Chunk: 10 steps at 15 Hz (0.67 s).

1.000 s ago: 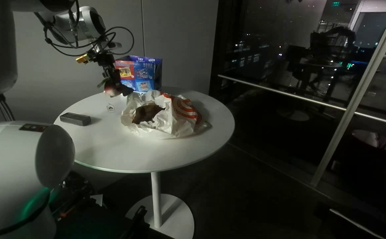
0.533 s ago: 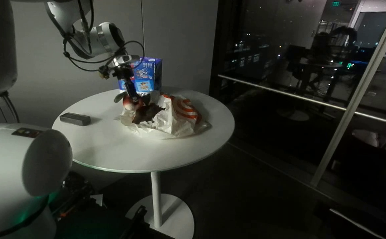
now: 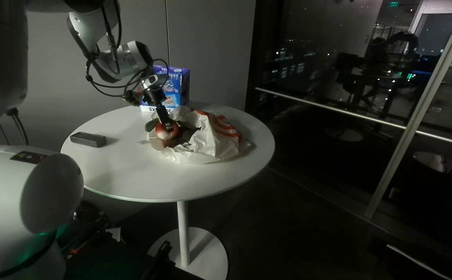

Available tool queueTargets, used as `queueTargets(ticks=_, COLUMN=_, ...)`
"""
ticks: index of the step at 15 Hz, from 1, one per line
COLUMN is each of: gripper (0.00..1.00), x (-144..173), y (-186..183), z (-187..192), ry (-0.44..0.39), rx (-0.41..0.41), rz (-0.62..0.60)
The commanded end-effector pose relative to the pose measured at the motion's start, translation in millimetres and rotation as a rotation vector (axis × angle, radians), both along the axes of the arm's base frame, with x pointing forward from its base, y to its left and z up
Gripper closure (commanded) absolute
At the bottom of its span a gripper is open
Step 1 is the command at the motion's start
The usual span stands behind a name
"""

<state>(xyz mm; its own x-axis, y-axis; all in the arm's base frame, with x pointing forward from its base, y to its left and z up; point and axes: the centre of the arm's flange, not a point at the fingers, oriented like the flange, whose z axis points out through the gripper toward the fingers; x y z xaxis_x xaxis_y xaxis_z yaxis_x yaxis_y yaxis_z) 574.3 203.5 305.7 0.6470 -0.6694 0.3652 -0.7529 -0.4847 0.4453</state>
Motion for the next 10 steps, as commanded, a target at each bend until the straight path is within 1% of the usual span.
queueTargets(ticks=1, gripper=0.88, x=12.2, y=16.4, z=-2.0, ry=-0.133, rx=-0.132, rz=-0.004)
queueTargets(ticks=2, gripper=0.88, x=13.5, y=21.4, z=-3.1, ry=-0.164, rx=-0.159, rz=0.002)
queueTargets(ticks=3, gripper=0.57, x=15.2, y=26.1, z=-6.3, ry=-0.186, rx=-0.176, rz=0.002)
queueTargets(ticks=4, gripper=0.54, x=16.1, y=30.3, z=-8.9, ry=-0.198, rx=-0.184, rz=0.007)
queueTargets(ticks=5, gripper=0.49, x=15.9, y=33.9, z=-11.9, ry=-0.208, rx=-0.188, rz=0.019)
queueTargets(ticks=8, gripper=0.27, x=13.3, y=41.8, z=-16.3, ry=-0.228, rx=-0.204, rz=0.046)
queueTargets(ticks=10, gripper=0.12, x=7.6, y=46.5, z=-12.4, ry=-0.241, rx=-0.216, rz=0.06)
